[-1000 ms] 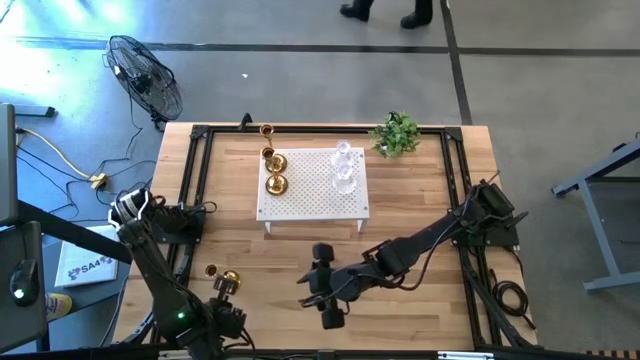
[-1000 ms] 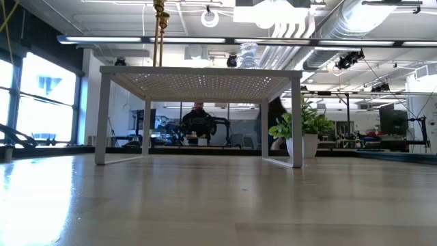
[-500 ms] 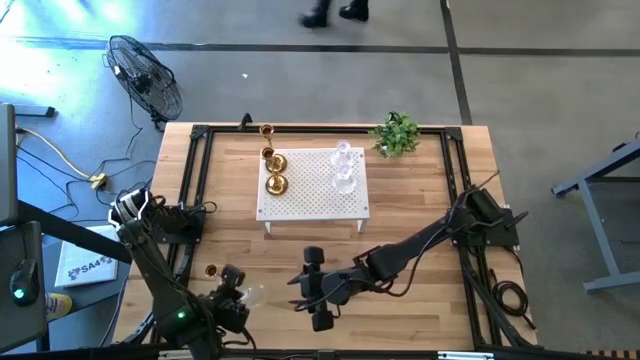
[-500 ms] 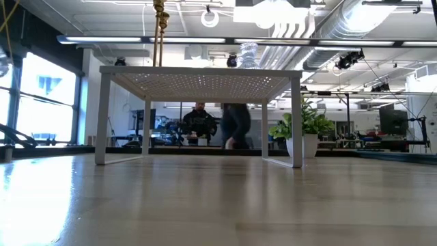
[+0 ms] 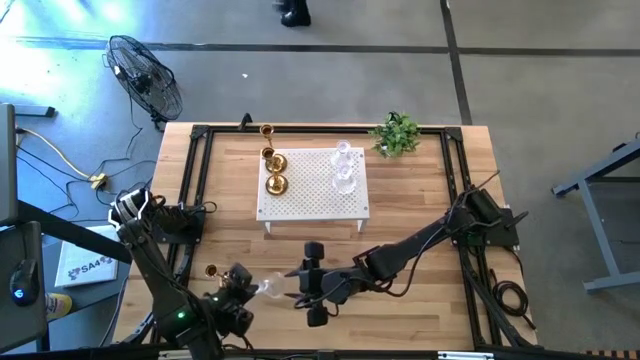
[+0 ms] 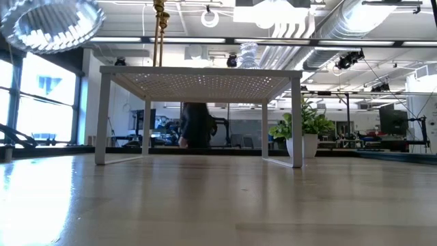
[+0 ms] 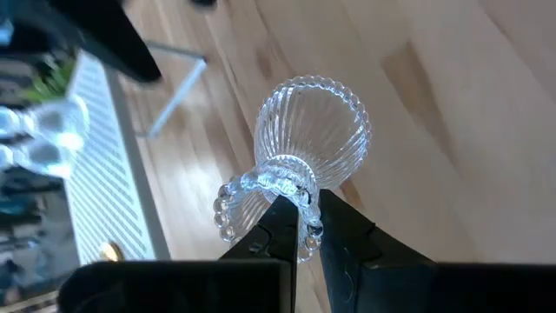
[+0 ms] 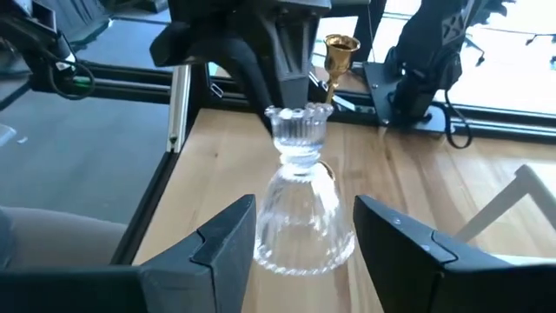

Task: Pick & Place candle stick holders
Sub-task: Put the transparent glass candle holder on the shelf aligned with the other transparent glass candle holders

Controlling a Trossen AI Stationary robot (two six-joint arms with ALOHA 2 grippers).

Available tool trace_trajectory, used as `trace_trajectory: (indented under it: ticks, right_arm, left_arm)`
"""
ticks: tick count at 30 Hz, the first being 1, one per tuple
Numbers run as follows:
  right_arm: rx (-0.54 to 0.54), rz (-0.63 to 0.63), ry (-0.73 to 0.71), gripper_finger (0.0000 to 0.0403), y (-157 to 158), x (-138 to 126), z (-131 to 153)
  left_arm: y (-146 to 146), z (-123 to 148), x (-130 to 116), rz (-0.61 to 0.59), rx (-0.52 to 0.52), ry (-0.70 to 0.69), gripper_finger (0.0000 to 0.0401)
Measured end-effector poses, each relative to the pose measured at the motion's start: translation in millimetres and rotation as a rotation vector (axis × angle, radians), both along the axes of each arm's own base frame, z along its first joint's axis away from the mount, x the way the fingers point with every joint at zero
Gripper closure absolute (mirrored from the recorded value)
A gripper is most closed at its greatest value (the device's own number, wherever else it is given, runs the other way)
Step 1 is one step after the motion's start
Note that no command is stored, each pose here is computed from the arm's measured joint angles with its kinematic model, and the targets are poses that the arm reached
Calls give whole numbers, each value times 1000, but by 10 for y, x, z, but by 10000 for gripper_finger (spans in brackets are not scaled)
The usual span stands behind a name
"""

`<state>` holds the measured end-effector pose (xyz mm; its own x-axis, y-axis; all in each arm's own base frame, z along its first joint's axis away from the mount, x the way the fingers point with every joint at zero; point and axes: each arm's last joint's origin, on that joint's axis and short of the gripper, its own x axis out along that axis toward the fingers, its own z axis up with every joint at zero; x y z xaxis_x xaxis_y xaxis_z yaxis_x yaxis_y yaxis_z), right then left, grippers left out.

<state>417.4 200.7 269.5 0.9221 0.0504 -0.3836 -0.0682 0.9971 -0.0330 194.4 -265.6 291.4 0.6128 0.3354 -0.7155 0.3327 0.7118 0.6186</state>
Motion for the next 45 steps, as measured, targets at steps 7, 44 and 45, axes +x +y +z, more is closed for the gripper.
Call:
trace_trajectory:
  ticks: [7,44,45]
  right_arm:
    - [-10,-6,-5,214,-13,7,3]
    - [11,78,44,214,11,46,-125]
    - [10,88,45,214,13,46,-125]
  left_arm:
    - [-56,29,58,-86,65,-83,383]
    - [1,111,504,-219,157,-159,383]
    - [-1,110,505,-219,156,-159,383]
